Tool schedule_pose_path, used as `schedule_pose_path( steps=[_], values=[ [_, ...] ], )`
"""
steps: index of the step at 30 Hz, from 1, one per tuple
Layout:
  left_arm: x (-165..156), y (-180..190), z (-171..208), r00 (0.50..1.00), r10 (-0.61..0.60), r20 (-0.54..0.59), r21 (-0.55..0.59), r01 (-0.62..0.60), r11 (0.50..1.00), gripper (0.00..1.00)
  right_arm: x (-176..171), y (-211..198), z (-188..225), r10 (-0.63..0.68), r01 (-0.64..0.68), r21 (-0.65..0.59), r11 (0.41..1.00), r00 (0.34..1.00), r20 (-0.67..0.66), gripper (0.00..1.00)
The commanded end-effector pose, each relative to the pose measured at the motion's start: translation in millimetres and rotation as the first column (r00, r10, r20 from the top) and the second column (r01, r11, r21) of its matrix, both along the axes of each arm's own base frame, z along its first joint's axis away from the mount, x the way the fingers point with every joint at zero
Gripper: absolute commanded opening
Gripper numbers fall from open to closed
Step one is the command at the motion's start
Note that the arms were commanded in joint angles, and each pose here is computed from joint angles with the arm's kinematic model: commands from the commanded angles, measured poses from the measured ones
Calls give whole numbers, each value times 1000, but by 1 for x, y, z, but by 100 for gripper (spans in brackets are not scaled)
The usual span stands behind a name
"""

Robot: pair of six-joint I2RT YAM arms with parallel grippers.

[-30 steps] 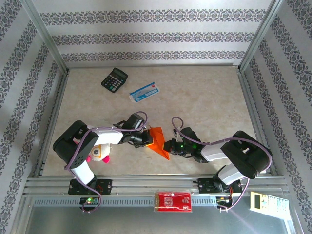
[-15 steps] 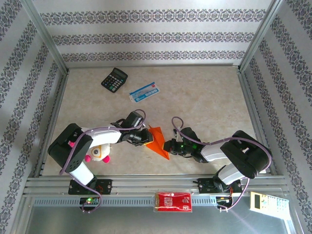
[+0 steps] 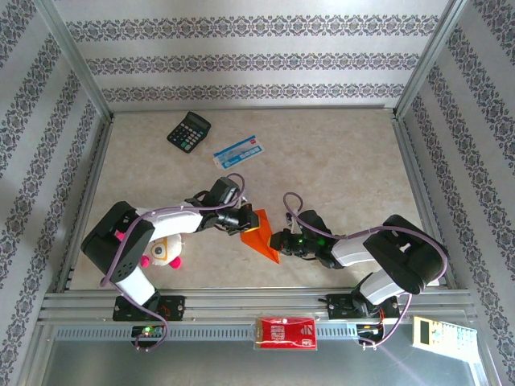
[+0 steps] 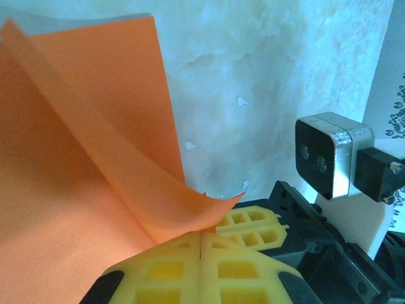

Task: Fold a paper plane with a square sheet of paper (pick it up from the middle)
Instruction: Fourth fold the wing at the center of the table.

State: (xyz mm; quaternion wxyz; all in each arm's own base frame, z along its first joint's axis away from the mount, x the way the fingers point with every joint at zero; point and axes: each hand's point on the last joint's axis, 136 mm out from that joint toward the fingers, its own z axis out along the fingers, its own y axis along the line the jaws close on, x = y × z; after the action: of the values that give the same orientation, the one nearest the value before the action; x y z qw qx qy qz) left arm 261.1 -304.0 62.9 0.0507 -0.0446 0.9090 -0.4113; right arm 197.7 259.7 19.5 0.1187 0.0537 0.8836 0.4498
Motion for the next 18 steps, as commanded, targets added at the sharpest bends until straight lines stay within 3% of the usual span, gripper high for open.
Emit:
schedule_pose_path(
  steps=[1,18],
  values=[
    [6,-14,7,1000,-28,12,-39,29,999,0,1,-6,-10,-22,22,-27,999,1000,-15,0],
    [22,-19,-16,998,-55,-9,5,55,998,0,0,-8,-12,-30,29,-29,999,999,-27,0]
  ],
)
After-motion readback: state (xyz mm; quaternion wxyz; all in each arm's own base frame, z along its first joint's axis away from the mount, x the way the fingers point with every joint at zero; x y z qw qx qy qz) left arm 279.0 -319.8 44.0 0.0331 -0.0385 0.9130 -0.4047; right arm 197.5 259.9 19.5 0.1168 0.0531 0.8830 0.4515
